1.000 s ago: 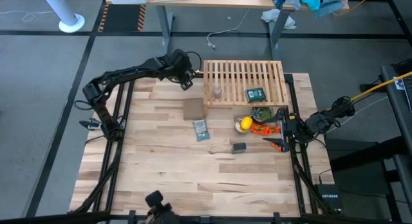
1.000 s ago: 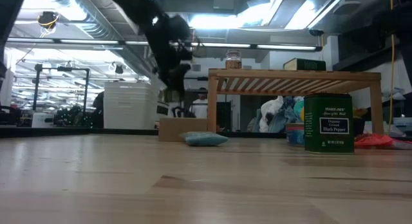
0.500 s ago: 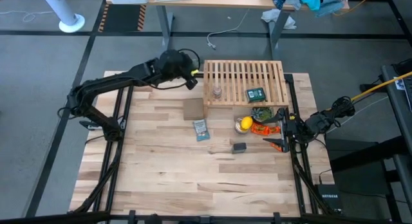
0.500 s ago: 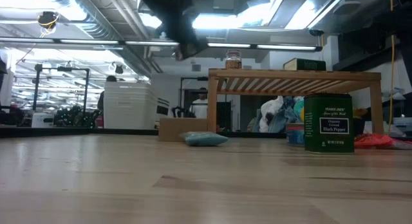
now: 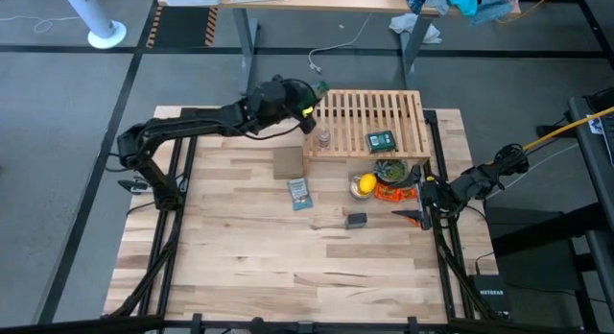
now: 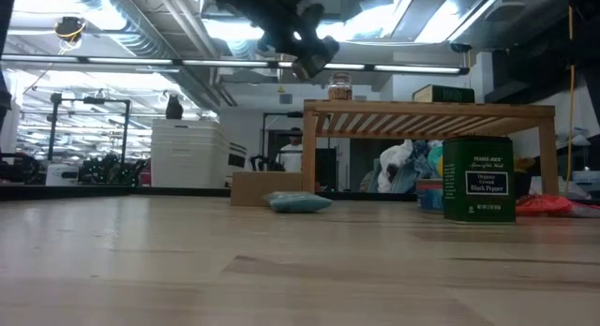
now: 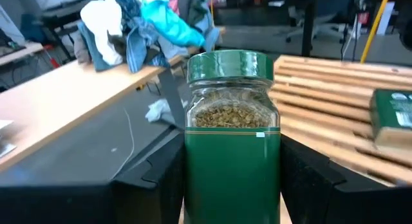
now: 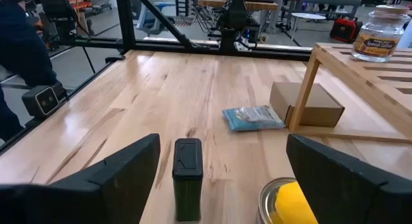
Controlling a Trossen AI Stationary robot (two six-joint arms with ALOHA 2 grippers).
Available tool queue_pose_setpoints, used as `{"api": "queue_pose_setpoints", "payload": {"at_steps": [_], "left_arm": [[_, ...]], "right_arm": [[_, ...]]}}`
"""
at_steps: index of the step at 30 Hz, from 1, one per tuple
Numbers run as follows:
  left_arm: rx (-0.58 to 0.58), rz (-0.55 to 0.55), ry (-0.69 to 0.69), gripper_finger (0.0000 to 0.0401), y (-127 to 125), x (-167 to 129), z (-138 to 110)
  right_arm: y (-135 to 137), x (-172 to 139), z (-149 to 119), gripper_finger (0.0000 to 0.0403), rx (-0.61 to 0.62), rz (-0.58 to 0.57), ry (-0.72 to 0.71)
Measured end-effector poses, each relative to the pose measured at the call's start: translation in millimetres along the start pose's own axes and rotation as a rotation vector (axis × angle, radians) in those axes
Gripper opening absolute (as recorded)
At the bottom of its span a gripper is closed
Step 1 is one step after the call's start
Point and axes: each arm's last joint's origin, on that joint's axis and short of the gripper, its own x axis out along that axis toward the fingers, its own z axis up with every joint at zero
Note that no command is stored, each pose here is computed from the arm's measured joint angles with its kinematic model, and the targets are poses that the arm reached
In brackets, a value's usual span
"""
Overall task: Shelf spices
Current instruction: Put the green seasoning bottle on the shelf
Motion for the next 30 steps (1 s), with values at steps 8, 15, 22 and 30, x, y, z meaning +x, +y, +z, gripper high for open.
{"api": "queue_pose_setpoints", "payload": {"at_steps": [8,15,22,30], "left_arm": [[-0.027,0.012,-0.098,0.0187,-5,30,-11],[-0.071,-0.061,-0.171,0.0187,-8,51,-21],[-0.084,-0.146,-0.224,0.0187,-15,73,-38],[-0.154,-0.203,-0.296,0.0187,-5,86,-45]], "right_arm": [[0,0,0,0.0344,-0.003,-0.001,0.004],[0,0,-2,0.0344,-0.010,-0.002,0.021],[0,0,-2,0.0344,-0.011,-0.001,0.021],[0,0,-2,0.0344,-0.012,-0.001,0.022]]}}
